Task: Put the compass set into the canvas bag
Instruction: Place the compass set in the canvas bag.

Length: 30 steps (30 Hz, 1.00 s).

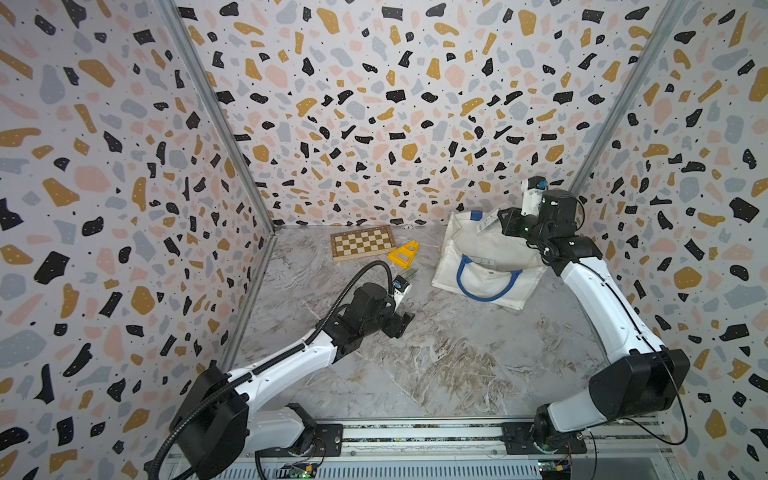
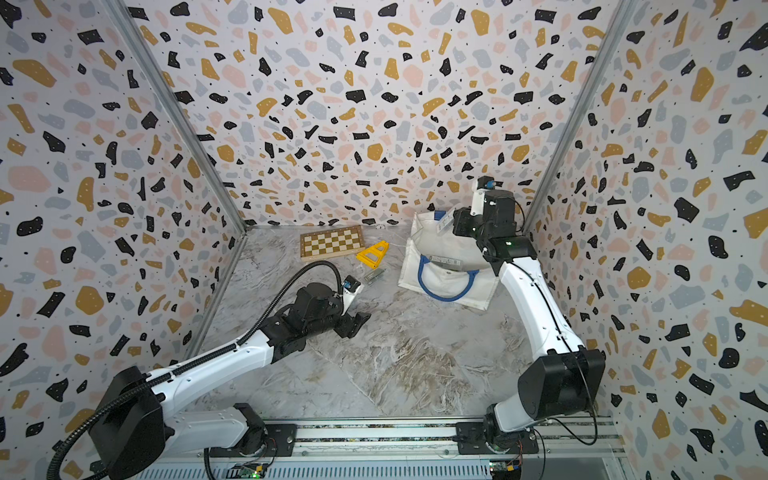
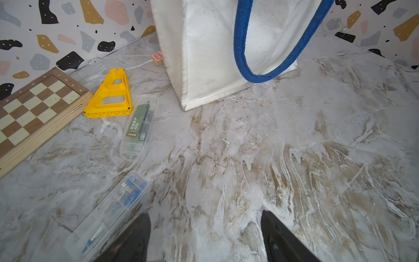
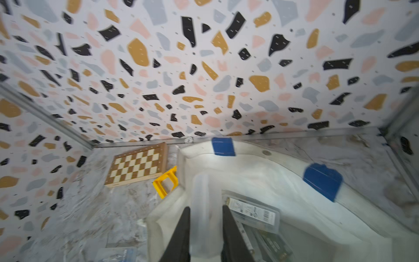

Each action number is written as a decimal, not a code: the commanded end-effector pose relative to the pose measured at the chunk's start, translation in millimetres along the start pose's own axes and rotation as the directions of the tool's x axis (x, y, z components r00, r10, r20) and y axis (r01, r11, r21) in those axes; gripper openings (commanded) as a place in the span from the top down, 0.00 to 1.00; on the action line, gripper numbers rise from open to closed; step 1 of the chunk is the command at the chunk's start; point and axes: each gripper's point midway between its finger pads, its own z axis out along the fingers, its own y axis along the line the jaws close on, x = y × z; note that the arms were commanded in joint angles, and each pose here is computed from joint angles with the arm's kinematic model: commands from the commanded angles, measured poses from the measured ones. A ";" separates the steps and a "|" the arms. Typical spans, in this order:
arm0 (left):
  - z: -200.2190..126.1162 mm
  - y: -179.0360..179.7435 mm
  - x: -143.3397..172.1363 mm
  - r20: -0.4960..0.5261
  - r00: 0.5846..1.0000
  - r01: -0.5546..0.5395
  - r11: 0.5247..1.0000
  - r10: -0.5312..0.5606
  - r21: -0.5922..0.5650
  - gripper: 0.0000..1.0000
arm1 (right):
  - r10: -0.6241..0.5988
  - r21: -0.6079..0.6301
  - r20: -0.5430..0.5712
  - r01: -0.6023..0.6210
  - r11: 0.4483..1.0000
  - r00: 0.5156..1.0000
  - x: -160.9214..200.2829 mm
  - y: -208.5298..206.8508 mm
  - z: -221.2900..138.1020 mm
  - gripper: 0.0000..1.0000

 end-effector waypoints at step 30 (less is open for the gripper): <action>28.3 18.4 -4.0 -0.049 0.999 0.000 1.000 -0.001 -0.022 0.23 | 0.054 0.069 -0.301 -0.035 0.997 0.952 123.7 -43.3 86.1 0.60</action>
